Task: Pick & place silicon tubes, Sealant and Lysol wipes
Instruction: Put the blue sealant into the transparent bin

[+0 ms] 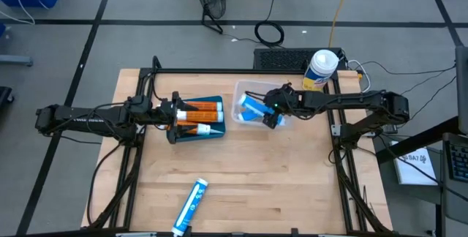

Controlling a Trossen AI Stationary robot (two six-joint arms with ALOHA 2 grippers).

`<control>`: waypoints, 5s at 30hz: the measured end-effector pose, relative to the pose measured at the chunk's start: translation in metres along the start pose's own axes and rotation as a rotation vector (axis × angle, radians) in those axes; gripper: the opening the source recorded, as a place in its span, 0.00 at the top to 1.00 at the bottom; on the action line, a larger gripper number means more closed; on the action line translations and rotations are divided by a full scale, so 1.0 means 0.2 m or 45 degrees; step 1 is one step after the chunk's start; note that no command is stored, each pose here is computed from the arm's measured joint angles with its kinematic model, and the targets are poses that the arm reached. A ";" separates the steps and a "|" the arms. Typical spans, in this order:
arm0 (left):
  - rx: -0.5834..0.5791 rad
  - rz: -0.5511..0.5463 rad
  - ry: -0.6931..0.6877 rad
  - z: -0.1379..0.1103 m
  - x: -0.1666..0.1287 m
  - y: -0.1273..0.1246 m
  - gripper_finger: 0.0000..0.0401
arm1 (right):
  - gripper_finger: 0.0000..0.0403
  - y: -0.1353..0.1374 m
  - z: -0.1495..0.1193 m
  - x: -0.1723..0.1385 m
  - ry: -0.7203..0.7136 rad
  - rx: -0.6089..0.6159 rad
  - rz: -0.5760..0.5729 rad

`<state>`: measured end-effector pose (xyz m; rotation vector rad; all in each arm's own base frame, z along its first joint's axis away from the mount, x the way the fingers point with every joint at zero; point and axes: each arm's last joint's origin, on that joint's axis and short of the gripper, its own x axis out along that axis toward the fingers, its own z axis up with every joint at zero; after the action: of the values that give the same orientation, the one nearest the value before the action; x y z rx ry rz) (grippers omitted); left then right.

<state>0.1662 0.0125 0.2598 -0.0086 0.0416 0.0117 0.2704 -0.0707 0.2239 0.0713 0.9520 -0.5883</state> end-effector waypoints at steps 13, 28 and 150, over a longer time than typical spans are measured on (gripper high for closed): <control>0.000 0.000 0.000 0.00 0.00 0.00 0.23 | 0.22 0.04 0.06 -0.06 -0.203 0.038 0.069; 0.000 0.002 -0.003 0.00 0.00 0.00 0.23 | 0.22 0.23 0.21 -0.32 -0.702 0.067 0.761; -1.070 0.366 1.787 -0.12 0.28 -1.18 0.46 | 0.22 0.47 -0.31 -0.51 -1.441 -0.628 0.715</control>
<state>0.2248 -0.2221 0.2356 -0.8541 1.4395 0.3096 0.2267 0.0715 0.2486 -0.3947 -0.0748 0.1777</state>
